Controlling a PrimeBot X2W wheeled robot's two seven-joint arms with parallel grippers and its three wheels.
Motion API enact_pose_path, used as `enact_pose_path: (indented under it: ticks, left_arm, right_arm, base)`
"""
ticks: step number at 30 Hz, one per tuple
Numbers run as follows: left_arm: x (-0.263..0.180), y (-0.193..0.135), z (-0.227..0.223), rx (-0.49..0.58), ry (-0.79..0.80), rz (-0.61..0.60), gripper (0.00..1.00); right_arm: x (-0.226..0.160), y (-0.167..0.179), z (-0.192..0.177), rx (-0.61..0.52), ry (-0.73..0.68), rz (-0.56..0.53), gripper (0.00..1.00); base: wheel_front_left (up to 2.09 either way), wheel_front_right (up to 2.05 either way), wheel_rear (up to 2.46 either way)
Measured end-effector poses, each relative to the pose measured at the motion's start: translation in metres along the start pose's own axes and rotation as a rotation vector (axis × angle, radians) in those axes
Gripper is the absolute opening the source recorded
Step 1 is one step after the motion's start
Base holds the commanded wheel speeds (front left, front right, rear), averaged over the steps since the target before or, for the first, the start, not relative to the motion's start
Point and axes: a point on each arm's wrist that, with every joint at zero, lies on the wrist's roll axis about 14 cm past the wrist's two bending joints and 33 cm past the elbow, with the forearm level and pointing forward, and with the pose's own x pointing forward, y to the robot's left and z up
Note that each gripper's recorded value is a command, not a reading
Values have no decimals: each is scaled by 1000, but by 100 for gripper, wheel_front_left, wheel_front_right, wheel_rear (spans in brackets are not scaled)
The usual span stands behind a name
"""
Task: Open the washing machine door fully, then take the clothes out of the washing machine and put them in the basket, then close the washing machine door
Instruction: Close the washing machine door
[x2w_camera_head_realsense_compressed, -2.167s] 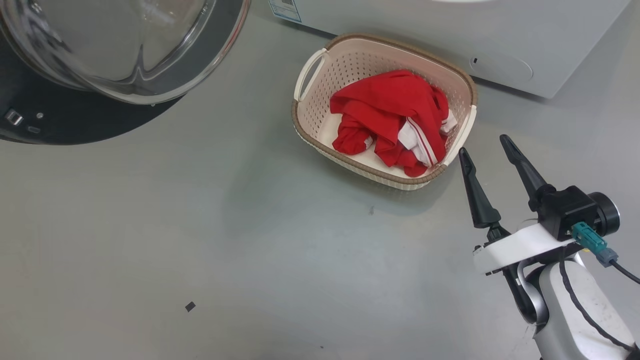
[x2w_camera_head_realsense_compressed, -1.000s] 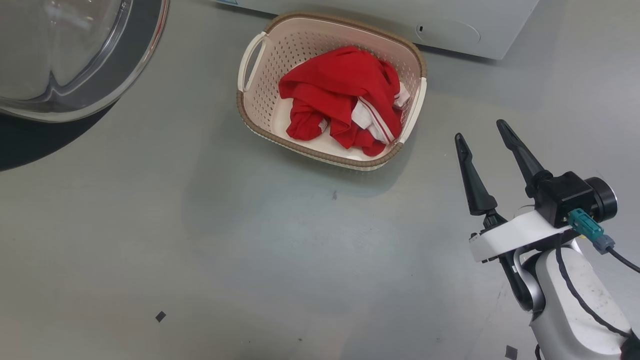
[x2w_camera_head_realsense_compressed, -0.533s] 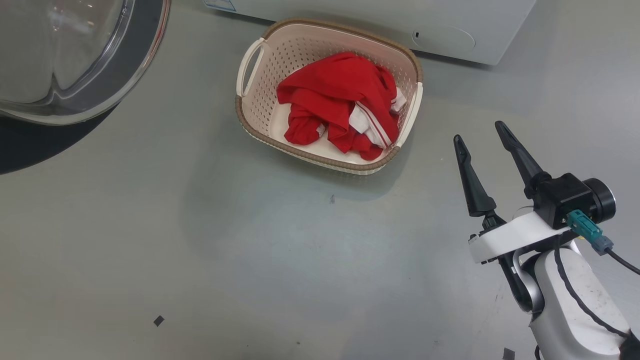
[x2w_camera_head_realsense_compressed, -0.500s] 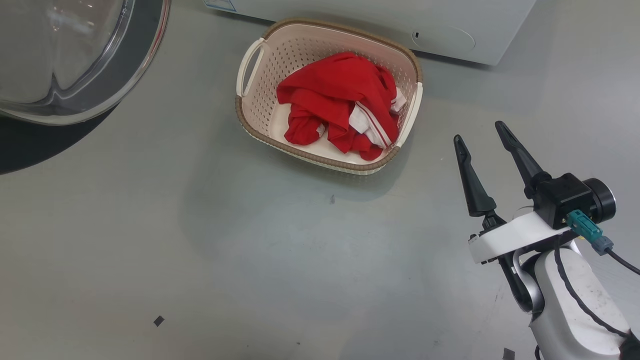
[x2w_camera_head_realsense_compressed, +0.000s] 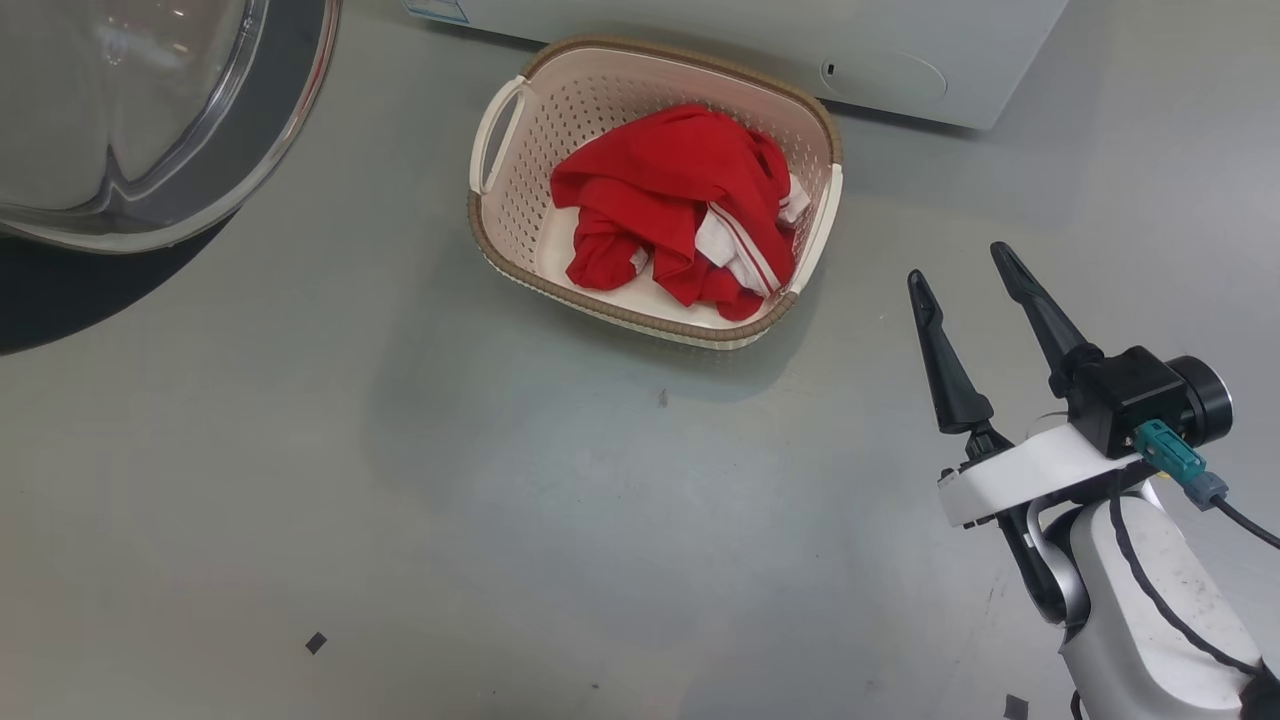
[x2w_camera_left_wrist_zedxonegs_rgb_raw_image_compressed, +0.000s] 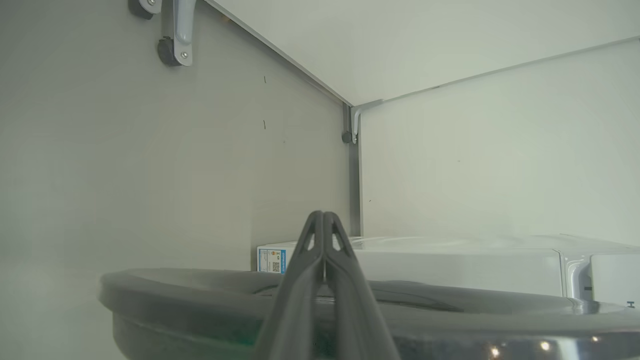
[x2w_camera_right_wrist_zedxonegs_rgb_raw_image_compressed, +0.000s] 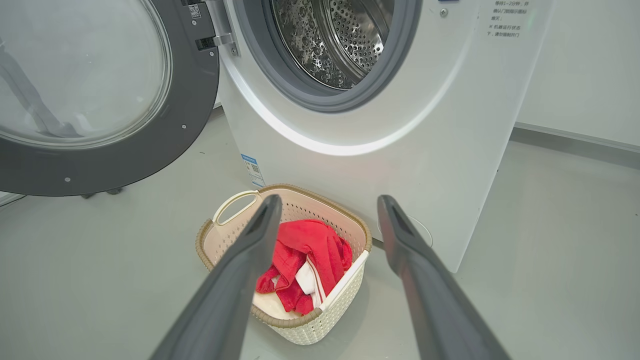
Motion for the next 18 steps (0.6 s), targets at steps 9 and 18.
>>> enact_pose_path:
  ticks: [9, 18]
  left_arm:
    - [0, -2, -11, 24, 76, -12, 0]
    - [-3, -3, -34, 56, 202, -28, 0]
  right_arm:
    - [-1, 0, 1, -2, -2, -1, 100]
    - [-2, 1, 3, -9, -5, -2, 100]
  base:
    - [0, 0, 0]
    - [0, 0, 0]
